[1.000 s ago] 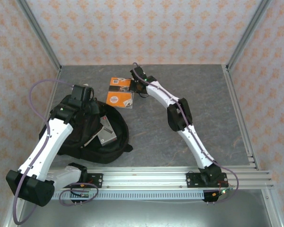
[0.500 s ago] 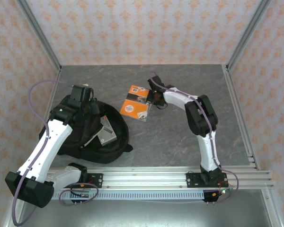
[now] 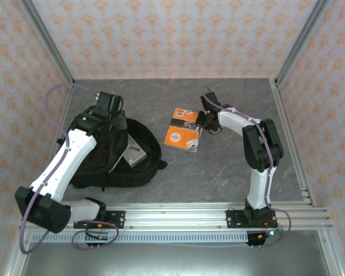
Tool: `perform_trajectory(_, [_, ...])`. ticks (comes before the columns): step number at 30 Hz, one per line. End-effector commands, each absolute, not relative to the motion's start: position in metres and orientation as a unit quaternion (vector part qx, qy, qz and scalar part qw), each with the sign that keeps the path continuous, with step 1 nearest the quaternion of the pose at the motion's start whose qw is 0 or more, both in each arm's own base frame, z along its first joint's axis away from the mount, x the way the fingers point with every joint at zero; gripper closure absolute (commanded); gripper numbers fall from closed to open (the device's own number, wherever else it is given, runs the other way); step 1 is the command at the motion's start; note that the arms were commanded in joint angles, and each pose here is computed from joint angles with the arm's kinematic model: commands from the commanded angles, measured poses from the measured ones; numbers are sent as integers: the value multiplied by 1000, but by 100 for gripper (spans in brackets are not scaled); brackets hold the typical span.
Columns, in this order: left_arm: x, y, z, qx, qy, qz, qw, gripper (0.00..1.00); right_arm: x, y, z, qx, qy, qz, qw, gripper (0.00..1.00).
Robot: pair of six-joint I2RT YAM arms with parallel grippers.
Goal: Pack the student bag
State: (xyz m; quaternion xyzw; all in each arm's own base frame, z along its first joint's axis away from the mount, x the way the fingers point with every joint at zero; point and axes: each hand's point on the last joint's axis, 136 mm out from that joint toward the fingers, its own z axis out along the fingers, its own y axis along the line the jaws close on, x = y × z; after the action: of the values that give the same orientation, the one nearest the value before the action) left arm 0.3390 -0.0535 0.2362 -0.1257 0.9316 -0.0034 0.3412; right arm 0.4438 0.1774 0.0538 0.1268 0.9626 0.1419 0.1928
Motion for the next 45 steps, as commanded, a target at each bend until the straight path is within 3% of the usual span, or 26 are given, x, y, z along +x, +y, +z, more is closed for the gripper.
perform_trajectory(1, [369, -62, 244, -129, 923, 6, 363, 100, 459, 207, 58, 89, 961, 213, 153, 100])
perform_trajectory(8, [407, -88, 212, -100, 941, 36, 321, 100, 460, 246, 50, 107, 930, 342, 80, 98])
perform_trajectory(11, [417, -96, 197, -89, 947, 42, 306, 100, 458, 261, 50, 108, 911, 394, 54, 89])
perform_trajectory(16, [421, -110, 181, -70, 954, 42, 288, 100, 455, 275, 45, 120, 887, 445, 27, 62])
perform_trajectory(19, [420, -113, 177, -65, 955, 43, 285, 100, 453, 275, 41, 124, 884, 451, 23, 55])
perform_trajectory(30, [413, -108, 179, -67, 954, 46, 289, 100, 471, 199, 53, 127, 954, 225, 154, 52])
perform_trajectory(33, [411, -107, 179, -67, 954, 46, 289, 100, 482, 187, 48, 123, 963, 178, 164, 45])
perform_trajectory(40, [411, -108, 177, -67, 955, 46, 287, 100, 498, 178, 47, 100, 970, 132, 178, 39])
perform_trajectory(45, [413, -112, 175, -66, 956, 38, 284, 100, 504, 193, 33, 86, 973, 155, 145, 39])
